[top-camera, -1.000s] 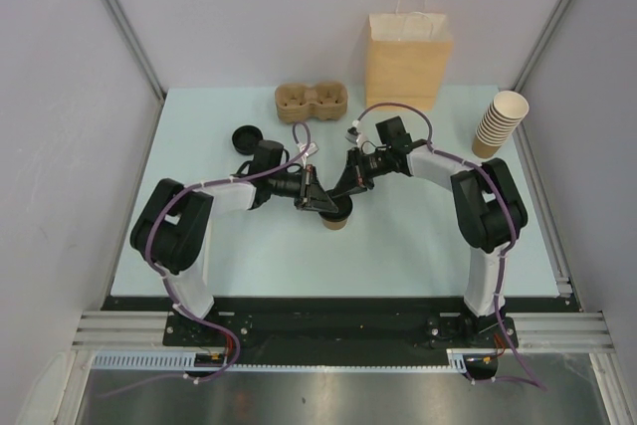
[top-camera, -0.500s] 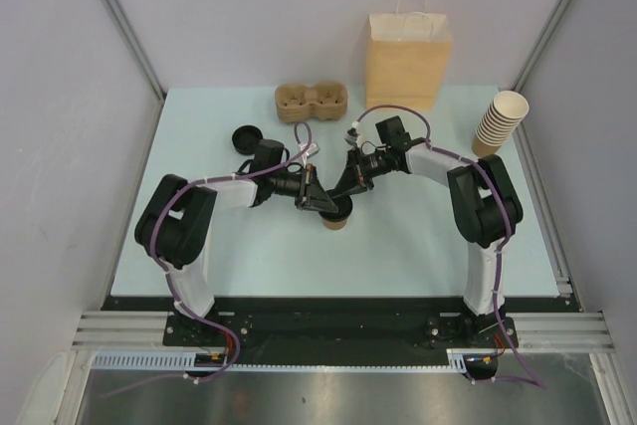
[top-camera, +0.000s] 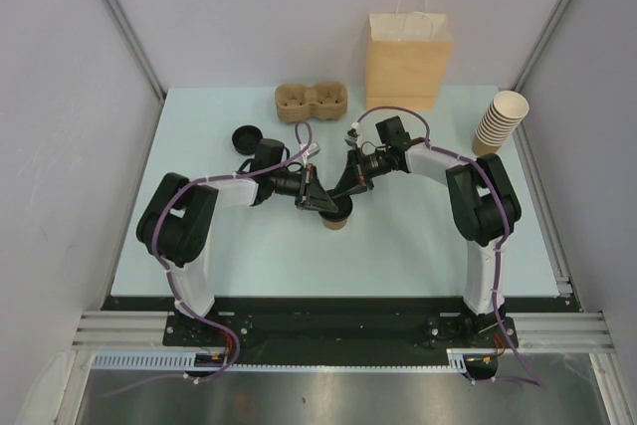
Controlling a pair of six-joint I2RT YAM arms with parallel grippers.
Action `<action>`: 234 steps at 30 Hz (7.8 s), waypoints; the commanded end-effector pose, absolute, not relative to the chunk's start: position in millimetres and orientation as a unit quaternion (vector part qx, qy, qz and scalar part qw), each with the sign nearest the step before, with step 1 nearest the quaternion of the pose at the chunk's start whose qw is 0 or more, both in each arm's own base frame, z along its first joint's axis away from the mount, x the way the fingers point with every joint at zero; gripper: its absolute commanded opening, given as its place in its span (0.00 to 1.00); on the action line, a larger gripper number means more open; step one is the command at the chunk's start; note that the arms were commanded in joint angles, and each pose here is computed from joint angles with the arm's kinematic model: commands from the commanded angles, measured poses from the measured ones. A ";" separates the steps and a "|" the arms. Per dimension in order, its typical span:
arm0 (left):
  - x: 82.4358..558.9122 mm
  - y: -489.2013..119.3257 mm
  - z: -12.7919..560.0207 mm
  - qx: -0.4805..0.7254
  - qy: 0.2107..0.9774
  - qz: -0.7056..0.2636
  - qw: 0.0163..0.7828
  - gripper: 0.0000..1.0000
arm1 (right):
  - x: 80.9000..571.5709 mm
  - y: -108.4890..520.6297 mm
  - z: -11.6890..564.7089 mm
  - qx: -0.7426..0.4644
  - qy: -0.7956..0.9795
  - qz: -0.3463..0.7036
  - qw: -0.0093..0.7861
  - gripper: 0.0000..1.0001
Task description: Pack the takeout coffee
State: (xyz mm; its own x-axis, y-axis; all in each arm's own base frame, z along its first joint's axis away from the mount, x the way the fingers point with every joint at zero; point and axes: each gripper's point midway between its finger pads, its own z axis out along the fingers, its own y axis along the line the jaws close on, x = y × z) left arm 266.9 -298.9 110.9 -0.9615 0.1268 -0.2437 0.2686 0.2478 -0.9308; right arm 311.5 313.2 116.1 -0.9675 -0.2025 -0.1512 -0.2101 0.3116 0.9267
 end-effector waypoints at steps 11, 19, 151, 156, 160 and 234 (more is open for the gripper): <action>269.5 -308.0 166.7 0.160 0.768 -0.604 0.136 0.20 | 328.7 324.1 202.3 -0.202 0.747 0.622 0.117 0.09; 266.8 -301.8 230.4 0.206 0.742 -0.606 0.200 0.52 | 364.1 293.7 284.9 -0.235 0.721 0.615 0.219 0.34; 296.3 -304.3 131.3 0.513 0.793 -0.186 0.271 0.73 | 530.8 170.7 335.3 -0.310 0.758 0.154 0.553 0.98; 300.4 -299.5 138.0 0.512 0.792 -0.176 0.282 0.71 | 530.7 170.6 332.5 -0.310 0.760 0.155 0.550 0.98; 307.9 -292.7 141.7 0.505 0.795 -0.170 0.290 0.70 | 530.9 170.7 333.5 -0.309 0.759 0.155 0.552 0.98; 498.0 -126.5 292.6 0.365 0.779 -0.142 0.490 0.92 | 513.7 178.7 344.0 -0.329 0.761 0.163 0.535 1.00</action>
